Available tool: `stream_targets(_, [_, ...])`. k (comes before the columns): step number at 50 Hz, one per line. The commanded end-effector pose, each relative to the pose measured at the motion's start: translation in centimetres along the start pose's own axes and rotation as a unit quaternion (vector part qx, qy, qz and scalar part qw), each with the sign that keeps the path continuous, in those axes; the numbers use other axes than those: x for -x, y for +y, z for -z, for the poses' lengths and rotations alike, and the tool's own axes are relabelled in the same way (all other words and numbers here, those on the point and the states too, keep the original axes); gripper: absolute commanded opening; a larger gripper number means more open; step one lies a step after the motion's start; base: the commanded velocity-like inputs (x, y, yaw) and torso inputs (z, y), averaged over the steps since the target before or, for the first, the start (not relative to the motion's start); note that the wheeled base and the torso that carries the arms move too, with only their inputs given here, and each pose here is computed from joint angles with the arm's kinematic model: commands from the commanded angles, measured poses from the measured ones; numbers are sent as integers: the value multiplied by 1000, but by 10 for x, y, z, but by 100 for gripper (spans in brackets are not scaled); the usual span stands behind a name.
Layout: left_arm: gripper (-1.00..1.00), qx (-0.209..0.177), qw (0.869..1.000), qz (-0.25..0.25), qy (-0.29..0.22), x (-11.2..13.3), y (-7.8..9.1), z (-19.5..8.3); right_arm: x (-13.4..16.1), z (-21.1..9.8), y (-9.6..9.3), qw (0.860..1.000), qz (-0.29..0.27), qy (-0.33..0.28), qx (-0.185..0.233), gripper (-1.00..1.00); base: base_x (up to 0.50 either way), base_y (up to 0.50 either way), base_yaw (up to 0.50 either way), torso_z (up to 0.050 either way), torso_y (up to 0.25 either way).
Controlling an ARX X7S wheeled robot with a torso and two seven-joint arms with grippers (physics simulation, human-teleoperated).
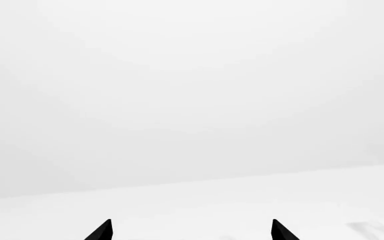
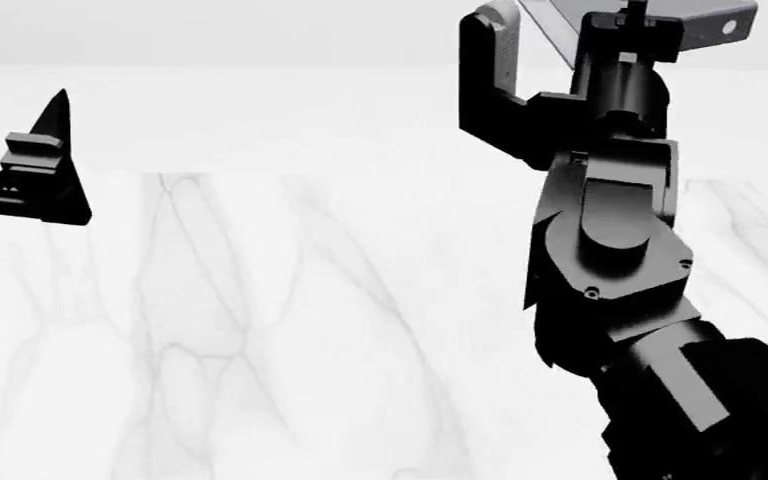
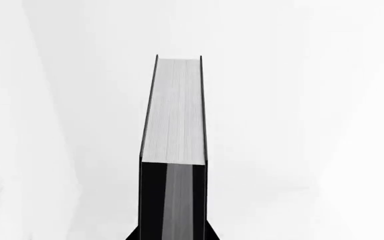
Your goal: Pick up the book on the left and place it on top of the shelf.
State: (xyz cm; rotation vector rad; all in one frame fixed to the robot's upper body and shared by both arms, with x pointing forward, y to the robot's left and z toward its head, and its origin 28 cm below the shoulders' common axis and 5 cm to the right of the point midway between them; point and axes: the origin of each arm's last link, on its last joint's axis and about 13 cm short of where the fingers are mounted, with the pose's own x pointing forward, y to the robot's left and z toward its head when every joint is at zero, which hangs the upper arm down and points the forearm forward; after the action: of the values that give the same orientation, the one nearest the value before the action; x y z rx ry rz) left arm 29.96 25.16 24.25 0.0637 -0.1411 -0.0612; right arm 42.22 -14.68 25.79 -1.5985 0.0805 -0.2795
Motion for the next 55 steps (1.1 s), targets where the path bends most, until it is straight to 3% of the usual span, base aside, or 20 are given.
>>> stream_targets(1, [100,2,1000,0,-3,1,1,-1,-10,42,-26,990,25,132,51,-100,0,0,0,0,0])
stream_targets(8, [100,2,1000,-2,-3,2,2,-1,-2,71,-31,966,52,232,101,-100,0,0,0,0,1])
stream_targets(24, [100,3,1000,-2,-3,3,3,0,15,112,-27,921,17,379,90,-100,0,0,0,1,1])
stream_targets(29, [100,3,1000,-1,-4,3,2,0,24,127,-26,891,20,444,92,-100,0,0,0,0,2])
stream_targets(40, [100,3,1000,-2,-3,4,3,1,34,144,-13,868,1,492,72,-100,0,0,0,0,1])
stream_targets(55, [100,1,1000,-1,-4,4,3,-1,50,169,2,825,-14,556,99,-100,0,0,0,0,1])
